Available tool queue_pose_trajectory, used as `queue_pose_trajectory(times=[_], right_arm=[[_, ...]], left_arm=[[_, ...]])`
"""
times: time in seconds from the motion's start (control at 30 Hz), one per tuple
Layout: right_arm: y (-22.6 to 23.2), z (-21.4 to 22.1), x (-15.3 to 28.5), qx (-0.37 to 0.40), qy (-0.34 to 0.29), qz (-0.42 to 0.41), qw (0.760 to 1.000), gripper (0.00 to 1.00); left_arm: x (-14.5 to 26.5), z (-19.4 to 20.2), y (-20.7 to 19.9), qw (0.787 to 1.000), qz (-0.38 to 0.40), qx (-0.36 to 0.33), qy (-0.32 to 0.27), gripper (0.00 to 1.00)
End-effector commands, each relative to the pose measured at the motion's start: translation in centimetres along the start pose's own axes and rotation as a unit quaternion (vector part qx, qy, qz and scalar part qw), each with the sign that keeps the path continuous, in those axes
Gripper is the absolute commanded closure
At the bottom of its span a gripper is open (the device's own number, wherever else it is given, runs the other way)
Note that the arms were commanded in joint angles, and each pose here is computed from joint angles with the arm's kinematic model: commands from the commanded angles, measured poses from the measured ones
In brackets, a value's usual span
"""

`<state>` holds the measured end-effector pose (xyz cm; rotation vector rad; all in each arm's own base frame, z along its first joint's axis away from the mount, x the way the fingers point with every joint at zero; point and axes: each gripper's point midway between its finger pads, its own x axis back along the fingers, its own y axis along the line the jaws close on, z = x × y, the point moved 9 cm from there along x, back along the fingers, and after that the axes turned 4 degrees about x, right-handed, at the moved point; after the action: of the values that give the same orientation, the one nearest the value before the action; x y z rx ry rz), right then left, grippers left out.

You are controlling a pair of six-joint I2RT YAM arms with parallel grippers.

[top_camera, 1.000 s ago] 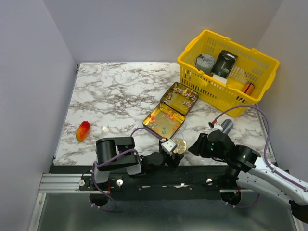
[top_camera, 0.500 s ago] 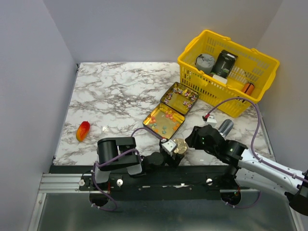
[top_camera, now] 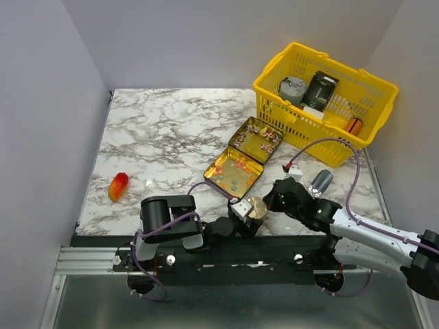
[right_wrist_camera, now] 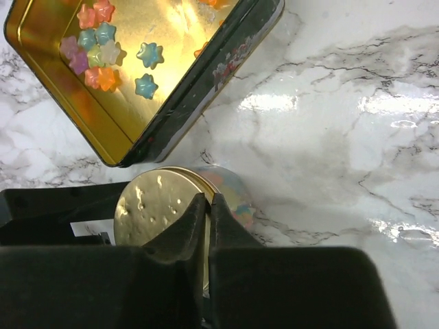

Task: Pack the candies
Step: Screw the bottle lid onto the packing bottle.

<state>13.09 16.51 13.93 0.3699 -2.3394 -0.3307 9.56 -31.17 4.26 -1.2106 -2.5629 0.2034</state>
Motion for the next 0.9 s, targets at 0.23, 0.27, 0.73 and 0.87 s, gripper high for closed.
queue_pose_trajectory(times=[0.23,0.27,0.73,0.87], right_arm=[[-2.6,5.3,1.8,-0.015,0.095,-0.059,0.994,0.99],[-2.6,5.5,2.1,-0.016,0.106,-0.065,0.992,0.99],[-1.5,1.8,7.6,-0.049,0.051,-0.122,0.99,0.98],[-2.0,0.5,7.8,-0.066,0.022,-0.055,0.996,0.65]], left_arm=[[1.6,5.6,2.9,0.984,-0.082,-0.044,0.149,0.33],[1.6,5.7,3.0,0.983,-0.087,-0.045,0.153,0.33],[1.7,6.0,3.3,0.98,-0.099,-0.058,0.162,0.33],[1.8,5.9,3.0,0.982,-0.085,-0.057,0.157,0.33]])
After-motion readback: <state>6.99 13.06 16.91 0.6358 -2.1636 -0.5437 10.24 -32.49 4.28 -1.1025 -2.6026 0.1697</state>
